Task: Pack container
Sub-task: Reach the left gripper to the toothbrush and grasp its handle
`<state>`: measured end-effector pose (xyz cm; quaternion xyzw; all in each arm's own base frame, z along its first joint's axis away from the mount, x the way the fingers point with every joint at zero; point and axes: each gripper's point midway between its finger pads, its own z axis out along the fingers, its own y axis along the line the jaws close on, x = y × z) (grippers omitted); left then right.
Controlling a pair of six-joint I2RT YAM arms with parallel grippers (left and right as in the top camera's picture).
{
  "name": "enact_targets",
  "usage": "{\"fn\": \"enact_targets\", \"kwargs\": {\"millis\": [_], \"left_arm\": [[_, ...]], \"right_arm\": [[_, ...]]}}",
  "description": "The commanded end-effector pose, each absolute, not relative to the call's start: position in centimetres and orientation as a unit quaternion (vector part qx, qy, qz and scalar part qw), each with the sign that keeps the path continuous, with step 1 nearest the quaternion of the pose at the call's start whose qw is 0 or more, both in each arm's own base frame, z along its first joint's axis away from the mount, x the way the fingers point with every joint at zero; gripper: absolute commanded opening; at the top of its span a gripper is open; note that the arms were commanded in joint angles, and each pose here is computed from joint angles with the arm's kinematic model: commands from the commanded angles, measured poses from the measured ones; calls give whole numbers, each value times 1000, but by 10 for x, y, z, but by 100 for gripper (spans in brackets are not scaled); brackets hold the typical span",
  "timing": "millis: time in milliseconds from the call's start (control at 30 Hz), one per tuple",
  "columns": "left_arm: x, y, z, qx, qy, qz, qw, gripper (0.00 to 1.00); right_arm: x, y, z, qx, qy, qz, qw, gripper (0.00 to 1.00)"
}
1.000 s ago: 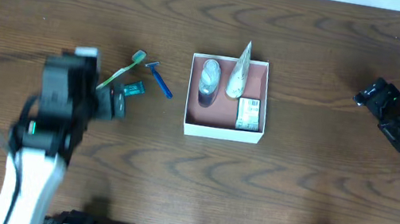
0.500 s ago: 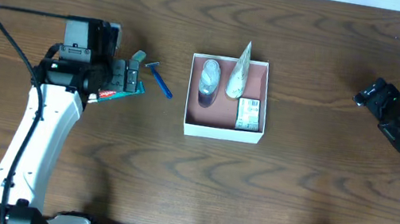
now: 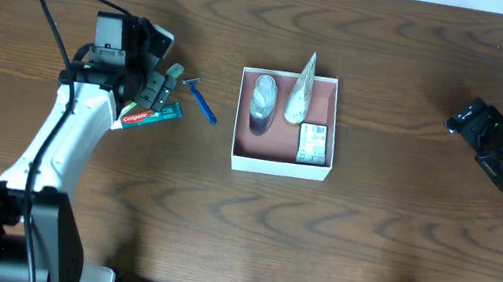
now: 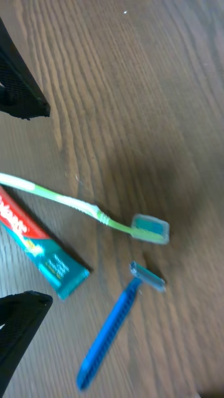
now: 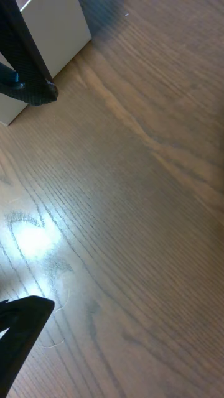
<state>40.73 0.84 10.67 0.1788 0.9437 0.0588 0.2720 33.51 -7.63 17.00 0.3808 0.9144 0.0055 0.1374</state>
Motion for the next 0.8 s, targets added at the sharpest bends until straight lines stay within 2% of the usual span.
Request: {"fn": "enact_targets", "kwargs": {"millis": [0, 133, 267, 633, 767], "left_arm": [[414, 22, 90, 200, 944, 76, 252, 89], [418, 24, 70, 201, 948, 72, 237, 88], [420, 16, 55, 239, 941, 56, 231, 80], [418, 16, 15, 244, 949, 45, 193, 77], [422, 16, 0, 246, 950, 45, 189, 70]], "right_arm": [[336, -80, 176, 378, 914, 2, 146, 99], [336, -80, 176, 378, 914, 2, 146, 99], [336, -80, 176, 378, 914, 2, 146, 99], [336, -80, 176, 378, 914, 2, 146, 99], [336, -80, 176, 378, 914, 2, 146, 99]]}}
